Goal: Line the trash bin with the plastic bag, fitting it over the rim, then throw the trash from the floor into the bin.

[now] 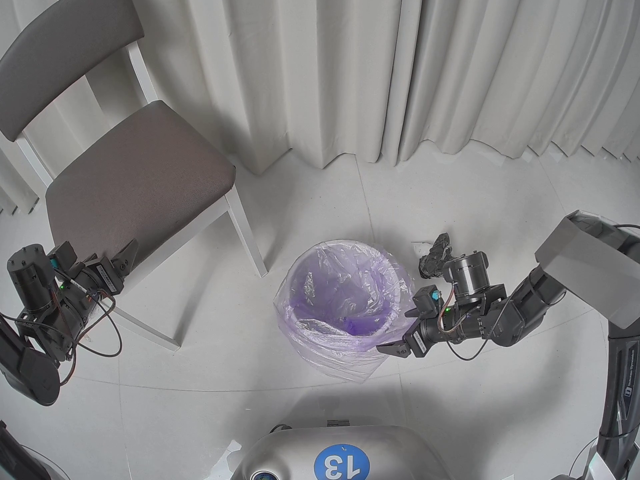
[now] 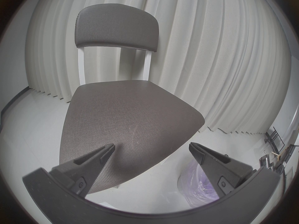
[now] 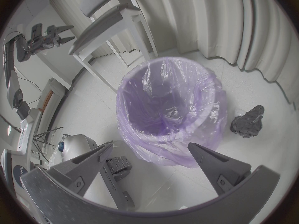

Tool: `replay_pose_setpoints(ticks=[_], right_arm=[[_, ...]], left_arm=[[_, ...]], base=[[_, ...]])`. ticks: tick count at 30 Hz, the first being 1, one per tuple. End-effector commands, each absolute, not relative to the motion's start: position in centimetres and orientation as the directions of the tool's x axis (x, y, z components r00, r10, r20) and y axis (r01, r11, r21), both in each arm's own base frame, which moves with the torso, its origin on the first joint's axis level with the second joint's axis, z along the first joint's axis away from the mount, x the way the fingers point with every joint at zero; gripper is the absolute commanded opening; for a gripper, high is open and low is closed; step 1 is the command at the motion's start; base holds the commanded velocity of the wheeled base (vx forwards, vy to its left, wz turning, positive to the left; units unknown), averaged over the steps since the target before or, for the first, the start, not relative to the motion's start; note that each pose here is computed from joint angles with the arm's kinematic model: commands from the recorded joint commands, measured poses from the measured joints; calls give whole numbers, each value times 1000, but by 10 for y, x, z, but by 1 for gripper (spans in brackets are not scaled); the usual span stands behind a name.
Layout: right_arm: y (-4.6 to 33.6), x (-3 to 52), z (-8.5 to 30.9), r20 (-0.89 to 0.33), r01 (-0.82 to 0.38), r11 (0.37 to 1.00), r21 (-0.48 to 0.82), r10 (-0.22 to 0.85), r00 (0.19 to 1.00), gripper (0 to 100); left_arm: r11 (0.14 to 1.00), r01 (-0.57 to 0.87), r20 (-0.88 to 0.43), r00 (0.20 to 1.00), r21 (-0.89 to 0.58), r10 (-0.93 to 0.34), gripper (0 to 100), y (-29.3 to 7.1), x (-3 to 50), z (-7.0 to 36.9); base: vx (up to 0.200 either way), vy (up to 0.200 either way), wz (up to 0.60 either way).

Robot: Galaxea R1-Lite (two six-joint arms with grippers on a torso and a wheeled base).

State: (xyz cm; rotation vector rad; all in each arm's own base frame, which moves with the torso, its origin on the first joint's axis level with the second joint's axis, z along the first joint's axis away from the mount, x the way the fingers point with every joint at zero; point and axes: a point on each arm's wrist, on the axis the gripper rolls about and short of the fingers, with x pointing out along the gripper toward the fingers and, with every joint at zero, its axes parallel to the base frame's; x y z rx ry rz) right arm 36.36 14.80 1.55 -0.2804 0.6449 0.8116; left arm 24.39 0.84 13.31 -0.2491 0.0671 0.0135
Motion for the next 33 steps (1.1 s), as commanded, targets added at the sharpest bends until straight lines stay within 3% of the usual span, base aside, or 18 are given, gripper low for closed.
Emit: replay_pose_setpoints(ticks=[1, 9, 15, 22, 33], right_arm=[[146, 363, 33, -598, -739, 673, -20, 585, 548, 100], [161, 364, 21, -588, -750, 661, -11, 603, 539, 100], [200, 347, -1, -598, -776, 625, 82, 654, 463, 100], [207, 351, -34, -589, -781, 620, 75, 660, 467, 100], [211, 350, -36, -584, -788, 611, 74, 667, 463, 100]], left_arm=[[969, -20, -64, 998, -246, 5, 100, 8, 243, 134], [969, -20, -64, 998, -246, 5, 100, 8, 243, 134], [970, -18, -63, 998, -244, 3, 100, 8, 243, 134], [969, -22, -67, 998, -244, 6, 100, 8, 242, 133], [969, -23, -69, 998, -244, 6, 100, 8, 242, 133]], base=[[0, 0, 0], [0, 0, 0], [0, 0, 0], [0, 0, 0], [0, 0, 0]])
